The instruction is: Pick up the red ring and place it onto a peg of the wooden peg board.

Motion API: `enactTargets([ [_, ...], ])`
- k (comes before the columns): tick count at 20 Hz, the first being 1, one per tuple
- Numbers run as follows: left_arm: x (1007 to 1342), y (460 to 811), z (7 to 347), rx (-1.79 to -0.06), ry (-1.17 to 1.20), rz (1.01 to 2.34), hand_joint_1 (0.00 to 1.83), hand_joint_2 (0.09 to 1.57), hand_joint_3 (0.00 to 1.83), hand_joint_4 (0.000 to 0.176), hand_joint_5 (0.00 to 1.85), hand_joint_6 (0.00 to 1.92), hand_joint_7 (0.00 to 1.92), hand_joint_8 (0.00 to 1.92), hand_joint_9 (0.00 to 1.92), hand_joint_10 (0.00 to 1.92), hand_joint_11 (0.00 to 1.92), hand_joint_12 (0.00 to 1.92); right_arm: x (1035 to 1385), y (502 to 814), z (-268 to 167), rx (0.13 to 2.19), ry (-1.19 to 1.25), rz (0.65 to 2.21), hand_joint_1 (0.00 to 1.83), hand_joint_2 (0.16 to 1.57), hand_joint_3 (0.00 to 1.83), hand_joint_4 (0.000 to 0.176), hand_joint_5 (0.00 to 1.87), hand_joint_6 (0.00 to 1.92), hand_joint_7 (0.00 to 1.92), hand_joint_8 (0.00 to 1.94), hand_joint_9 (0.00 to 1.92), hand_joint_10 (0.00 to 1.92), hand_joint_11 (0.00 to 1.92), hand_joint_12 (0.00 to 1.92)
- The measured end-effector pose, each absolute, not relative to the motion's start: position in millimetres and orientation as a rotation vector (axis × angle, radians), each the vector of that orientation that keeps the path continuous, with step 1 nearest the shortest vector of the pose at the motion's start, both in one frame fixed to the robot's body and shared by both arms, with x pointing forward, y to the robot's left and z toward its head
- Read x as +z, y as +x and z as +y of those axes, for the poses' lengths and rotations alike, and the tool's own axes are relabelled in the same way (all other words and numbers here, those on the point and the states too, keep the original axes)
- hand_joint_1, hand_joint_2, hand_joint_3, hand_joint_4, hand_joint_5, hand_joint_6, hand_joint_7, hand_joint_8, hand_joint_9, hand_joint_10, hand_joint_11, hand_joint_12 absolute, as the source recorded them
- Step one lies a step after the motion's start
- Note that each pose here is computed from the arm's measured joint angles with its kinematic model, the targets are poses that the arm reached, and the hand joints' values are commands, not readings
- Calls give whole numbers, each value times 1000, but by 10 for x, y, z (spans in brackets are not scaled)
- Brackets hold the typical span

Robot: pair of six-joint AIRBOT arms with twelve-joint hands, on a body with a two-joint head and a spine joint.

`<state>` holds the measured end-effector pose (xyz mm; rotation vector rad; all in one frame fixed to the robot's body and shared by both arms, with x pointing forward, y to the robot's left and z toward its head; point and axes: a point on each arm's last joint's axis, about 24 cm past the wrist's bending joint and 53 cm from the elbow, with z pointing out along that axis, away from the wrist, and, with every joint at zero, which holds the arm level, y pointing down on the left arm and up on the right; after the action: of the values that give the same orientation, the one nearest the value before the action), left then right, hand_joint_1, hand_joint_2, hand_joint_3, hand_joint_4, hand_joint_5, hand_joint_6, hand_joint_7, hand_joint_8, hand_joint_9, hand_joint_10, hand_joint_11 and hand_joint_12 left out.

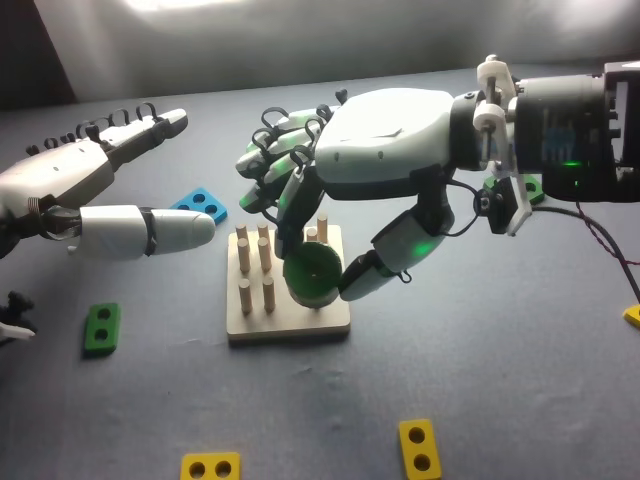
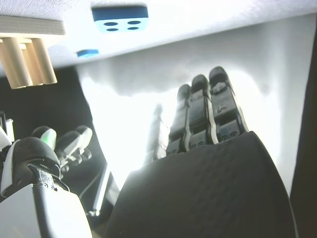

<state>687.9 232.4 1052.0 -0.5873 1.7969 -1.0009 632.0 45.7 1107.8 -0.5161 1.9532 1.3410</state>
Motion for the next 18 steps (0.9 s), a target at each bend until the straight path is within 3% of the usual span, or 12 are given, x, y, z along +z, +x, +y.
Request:
enactTargets([
  [1,10520,6879,2325,-1001,-588,1797,344,911,4,167,0,0,0,0,0,0,0,0,11055,6347,436,1336,-506,1958,1134,1084,2,0,1042,899,418,1,118,2,0,64],
  [3,10520,6880,2325,-1001,-588,1796,338,911,4,167,0,0,0,0,0,0,0,0,11040,6383,406,1328,-492,1962,1117,1092,2,0,1024,930,403,1,103,2,0,12],
  [8,10540,6890,2317,-1005,-589,1791,338,890,0,170,0,0,0,0,0,0,0,0,11041,6390,403,1329,-484,1963,1127,1092,1,0,1026,923,418,1,125,5,23,16],
  [9,10544,6892,2319,-1006,-591,1789,331,878,0,174,0,0,0,0,0,0,0,0,11042,6398,398,1329,-483,1962,1144,1100,0,0,1014,939,420,1,140,0,7,199],
  [12,10542,6894,2324,-1005,-595,1788,328,870,0,169,0,0,0,0,0,0,0,0,11039,6441,371,1317,-475,1962,1125,1095,0,0,1022,930,431,1,148,1,0,278],
  [13,10545,6897,2330,-1006,-599,1785,322,891,1,148,0,0,0,0,0,0,0,0,11037,6449,370,1314,-476,1961,1100,1097,1,0,1017,942,437,2,147,5,0,341],
  [15,10550,6901,2339,-1006,-605,1781,308,893,2,150,0,0,0,0,0,0,0,0,11030,6438,394,1316,-479,1961,1106,1097,0,0,1018,940,443,2,155,6,0,383],
  [18,10562,6909,2357,-1006,-613,1774,274,880,0,174,0,0,0,0,0,0,0,0,11013,6413,456,1325,-488,1961,1115,1102,2,0,1004,967,462,1,157,1,0,398],
])
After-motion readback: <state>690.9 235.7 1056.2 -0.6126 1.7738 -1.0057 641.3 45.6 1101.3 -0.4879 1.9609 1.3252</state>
